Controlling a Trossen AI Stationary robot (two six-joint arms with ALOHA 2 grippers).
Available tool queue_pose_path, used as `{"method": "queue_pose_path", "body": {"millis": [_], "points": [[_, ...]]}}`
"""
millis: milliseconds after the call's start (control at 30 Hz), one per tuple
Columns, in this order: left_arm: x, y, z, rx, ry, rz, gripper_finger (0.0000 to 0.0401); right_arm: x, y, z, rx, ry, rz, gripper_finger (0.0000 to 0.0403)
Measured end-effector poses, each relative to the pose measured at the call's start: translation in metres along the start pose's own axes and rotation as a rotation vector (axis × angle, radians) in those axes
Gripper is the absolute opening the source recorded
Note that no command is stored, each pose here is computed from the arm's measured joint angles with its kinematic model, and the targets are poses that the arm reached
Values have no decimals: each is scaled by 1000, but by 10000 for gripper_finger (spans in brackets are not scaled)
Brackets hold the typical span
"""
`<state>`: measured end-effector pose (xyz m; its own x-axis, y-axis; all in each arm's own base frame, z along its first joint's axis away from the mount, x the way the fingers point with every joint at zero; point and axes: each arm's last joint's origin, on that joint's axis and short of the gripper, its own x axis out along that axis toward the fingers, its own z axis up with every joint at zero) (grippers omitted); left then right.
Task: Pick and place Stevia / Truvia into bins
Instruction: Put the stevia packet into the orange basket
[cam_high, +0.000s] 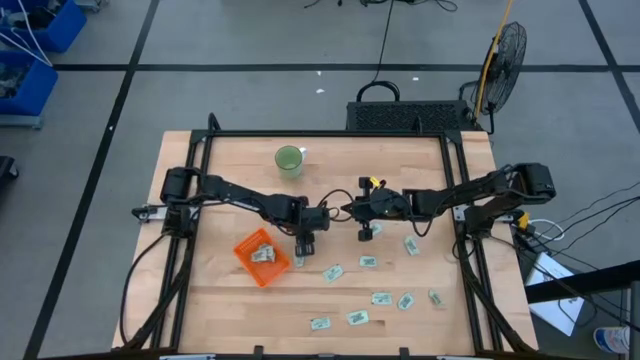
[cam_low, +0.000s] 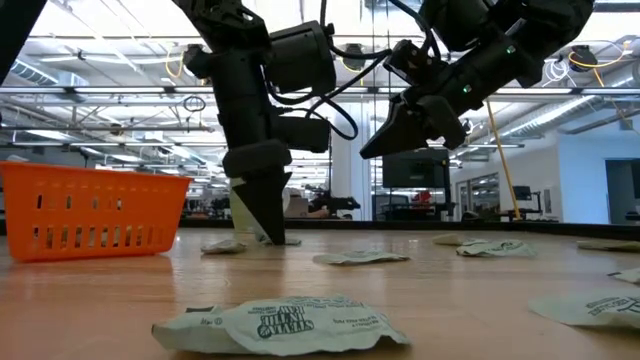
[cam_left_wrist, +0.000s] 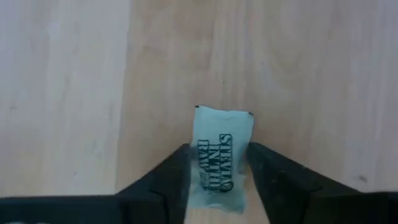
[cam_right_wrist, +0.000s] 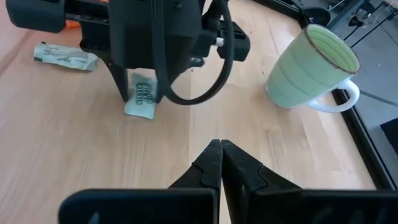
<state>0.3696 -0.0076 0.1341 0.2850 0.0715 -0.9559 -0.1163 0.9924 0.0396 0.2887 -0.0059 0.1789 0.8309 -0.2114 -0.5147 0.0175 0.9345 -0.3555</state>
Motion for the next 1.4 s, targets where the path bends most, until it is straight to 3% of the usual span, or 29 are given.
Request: {"method": "queue_pose_path", "body": {"millis": [233,300,467,700,833,1000,1300,1400], "points": [[-4,0,0,-10,-6,-13,30,0,0,0,-42,2,-7,0],[-13,1,-1,-32,-11,6,11,0,-1,0,-59,10,-49,0],[-65,-5,-3,-117,-96,-15,18,0,-5,0,-98,44,-168,0],[-135,-34,-48,-329,-34,-12,16,-1,-6,-1,-110,63,-195,0],[-136,-61,-81,-442,30,-16,20,-1,-6,-1,-104,69,-193,0],[-115,-85,-111,-384,60,14,17,-1,-6,-1,-88,65,-192,0],[-92,-78,-127,-458,87,78,102,-1,-7,4,-69,10,-210,0],[-96,-83,-112,-394,-34,-29,126,-1,-8,6,-63,-9,-214,0]]}}
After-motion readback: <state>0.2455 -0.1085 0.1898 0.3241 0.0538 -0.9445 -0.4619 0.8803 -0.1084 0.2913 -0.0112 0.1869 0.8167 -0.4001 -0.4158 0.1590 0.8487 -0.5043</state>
